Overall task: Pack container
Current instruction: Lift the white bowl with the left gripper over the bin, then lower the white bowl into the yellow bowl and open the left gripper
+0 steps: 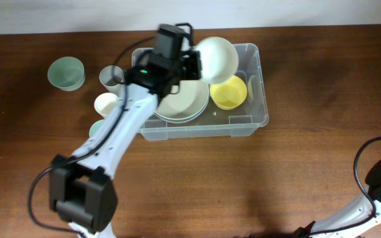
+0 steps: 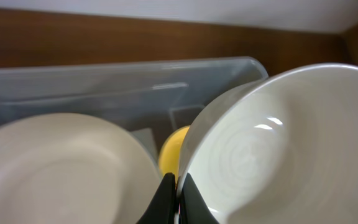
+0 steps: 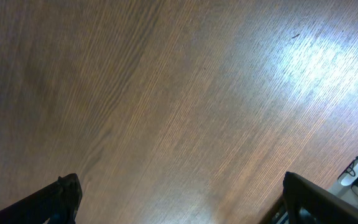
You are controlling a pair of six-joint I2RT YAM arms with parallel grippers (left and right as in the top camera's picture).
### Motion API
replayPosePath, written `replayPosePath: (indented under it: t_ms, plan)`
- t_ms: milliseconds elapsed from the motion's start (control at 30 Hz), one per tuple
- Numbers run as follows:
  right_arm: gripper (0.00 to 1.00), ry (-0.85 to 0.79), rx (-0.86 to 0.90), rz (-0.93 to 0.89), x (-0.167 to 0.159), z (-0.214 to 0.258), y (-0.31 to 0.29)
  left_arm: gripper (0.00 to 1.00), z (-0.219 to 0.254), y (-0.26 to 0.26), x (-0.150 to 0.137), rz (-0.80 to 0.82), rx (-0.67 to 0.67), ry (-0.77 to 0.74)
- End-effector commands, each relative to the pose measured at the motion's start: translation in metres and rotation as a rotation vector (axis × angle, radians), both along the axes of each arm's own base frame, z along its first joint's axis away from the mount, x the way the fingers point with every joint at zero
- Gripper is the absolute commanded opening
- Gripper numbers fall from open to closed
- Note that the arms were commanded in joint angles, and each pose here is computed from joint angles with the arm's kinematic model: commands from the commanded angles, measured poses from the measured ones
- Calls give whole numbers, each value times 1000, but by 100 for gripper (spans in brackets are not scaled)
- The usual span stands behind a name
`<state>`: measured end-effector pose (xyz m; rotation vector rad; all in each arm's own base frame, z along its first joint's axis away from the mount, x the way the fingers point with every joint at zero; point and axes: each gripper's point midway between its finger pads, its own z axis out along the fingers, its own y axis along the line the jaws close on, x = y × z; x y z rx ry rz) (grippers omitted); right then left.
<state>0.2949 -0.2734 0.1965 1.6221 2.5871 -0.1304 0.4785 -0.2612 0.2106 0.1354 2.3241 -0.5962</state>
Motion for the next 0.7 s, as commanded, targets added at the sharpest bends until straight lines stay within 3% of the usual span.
replayPosePath:
  t_ms: [0,300,667]
  plan:
    - [99,4,-9,1,-1,2,1,1,2,-28,-4,-83,10,-47]
    - [99,4,-9,1,-1,2,1,1,-29,-55,-2,-119,136,-108]
    - [99,4,-9,1,-1,2,1,2,-86,-47,11,-75,233,-53]
